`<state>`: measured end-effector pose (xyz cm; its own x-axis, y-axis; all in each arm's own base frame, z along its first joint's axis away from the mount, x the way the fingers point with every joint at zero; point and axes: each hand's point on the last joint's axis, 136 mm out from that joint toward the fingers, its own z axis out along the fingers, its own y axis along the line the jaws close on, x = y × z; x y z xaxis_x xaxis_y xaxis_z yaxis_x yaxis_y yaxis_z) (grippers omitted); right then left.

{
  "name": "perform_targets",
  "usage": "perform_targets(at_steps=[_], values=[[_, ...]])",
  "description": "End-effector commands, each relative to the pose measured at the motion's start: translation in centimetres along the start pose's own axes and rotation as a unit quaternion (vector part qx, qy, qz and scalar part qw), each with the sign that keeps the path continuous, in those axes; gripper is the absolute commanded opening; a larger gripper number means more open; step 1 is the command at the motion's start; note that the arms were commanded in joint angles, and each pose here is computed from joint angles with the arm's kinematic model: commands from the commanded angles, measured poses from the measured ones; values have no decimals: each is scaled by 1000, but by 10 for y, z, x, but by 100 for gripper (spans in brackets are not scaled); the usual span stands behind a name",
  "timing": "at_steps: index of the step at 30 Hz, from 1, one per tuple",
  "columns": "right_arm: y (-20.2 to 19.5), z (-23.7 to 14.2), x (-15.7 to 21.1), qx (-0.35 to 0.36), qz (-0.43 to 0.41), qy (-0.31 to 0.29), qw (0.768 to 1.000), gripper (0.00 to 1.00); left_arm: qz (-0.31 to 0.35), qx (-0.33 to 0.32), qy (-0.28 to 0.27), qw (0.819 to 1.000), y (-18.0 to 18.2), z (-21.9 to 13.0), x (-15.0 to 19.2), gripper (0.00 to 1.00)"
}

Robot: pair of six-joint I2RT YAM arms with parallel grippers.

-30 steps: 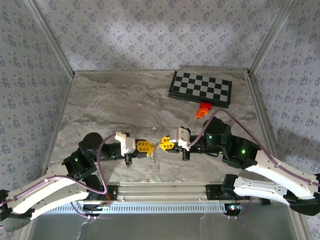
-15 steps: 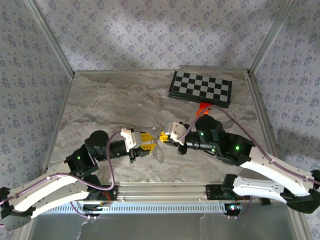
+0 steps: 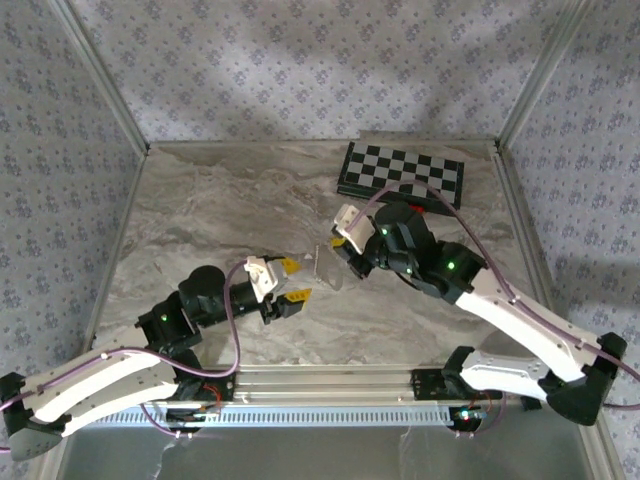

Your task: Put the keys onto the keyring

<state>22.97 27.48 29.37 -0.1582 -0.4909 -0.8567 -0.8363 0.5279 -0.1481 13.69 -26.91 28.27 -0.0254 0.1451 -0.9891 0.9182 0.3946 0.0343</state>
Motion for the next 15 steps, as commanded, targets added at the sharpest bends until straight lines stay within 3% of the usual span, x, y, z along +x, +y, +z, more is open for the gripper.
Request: perform_targets(at_steps=[1, 12, 15], values=[[-21, 3, -10, 11, 52, -8, 999, 0, -5, -17, -20, 1000, 5, -2, -8, 56], [-86, 71, 7, 40, 125, -7, 991, 0, -27, -31, -17, 999, 10, 1, 3, 62], [-101, 83, -7, 44, 125, -20, 991, 0, -36, -32, -15, 999, 10, 2, 7, 62]])
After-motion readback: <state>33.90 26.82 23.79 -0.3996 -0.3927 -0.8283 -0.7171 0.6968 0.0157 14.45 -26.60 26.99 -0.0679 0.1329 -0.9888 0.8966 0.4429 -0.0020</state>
